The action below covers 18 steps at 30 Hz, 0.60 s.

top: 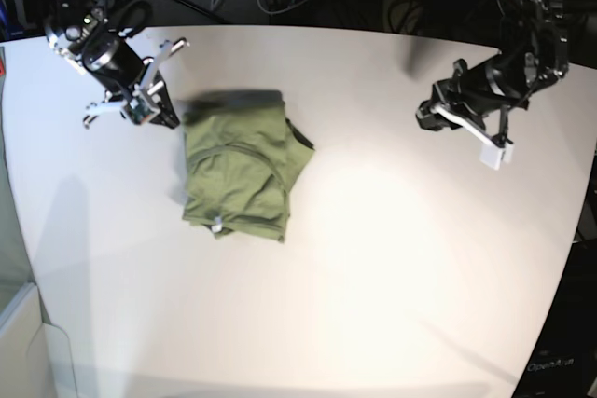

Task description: Fold the T-shirt properly

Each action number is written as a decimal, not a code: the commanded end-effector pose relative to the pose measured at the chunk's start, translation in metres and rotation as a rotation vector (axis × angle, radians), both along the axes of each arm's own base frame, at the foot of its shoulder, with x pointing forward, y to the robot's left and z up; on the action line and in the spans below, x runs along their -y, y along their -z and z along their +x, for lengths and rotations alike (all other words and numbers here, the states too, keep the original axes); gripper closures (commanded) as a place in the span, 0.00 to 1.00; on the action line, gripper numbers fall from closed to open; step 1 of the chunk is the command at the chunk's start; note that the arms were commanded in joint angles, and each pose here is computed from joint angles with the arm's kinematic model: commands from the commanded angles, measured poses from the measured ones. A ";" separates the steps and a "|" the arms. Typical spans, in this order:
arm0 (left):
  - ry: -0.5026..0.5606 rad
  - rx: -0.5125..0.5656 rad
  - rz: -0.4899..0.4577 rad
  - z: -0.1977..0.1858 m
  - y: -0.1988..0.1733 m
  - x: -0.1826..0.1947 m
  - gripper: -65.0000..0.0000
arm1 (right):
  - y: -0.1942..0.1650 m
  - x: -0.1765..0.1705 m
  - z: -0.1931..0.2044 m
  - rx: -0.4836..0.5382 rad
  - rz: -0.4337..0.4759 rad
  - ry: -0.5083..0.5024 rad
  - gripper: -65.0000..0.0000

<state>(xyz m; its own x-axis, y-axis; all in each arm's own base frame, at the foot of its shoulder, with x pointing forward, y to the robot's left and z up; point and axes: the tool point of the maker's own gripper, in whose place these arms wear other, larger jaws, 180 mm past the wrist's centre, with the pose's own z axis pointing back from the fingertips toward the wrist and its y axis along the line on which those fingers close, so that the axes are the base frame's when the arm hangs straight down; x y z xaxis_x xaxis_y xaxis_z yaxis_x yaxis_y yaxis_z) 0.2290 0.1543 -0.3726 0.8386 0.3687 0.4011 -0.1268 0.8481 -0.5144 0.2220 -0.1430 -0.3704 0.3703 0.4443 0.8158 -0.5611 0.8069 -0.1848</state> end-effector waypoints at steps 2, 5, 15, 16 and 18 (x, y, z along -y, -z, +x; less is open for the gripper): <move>-0.018 0.041 0.040 0.002 -0.013 -0.018 0.98 | -0.012 0.013 -0.007 0.039 0.016 0.042 1.00; -0.025 0.012 0.090 -0.010 -0.009 -0.038 0.98 | -0.008 0.036 -0.029 0.019 0.022 0.143 1.00; 0.035 -0.188 0.200 -0.083 0.022 -0.066 0.98 | 0.021 0.070 -0.099 -0.140 -0.005 0.292 1.00; 0.040 -0.209 0.226 -0.092 0.026 -0.069 0.98 | 0.027 0.072 -0.106 -0.164 -0.005 0.300 1.00; 0.048 -0.236 0.294 -0.105 0.033 -0.078 0.98 | 0.040 0.073 -0.117 -0.206 0.008 0.330 1.00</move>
<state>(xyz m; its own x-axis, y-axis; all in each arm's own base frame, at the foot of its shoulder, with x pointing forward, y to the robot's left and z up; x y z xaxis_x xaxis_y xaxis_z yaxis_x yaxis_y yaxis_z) 0.1172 0.2305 -0.4118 0.9390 0.2373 0.2488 -0.1865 0.9595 -0.2114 0.1042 -0.2146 -0.4164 0.6641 0.2658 0.6988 -0.2934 0.9524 -0.0834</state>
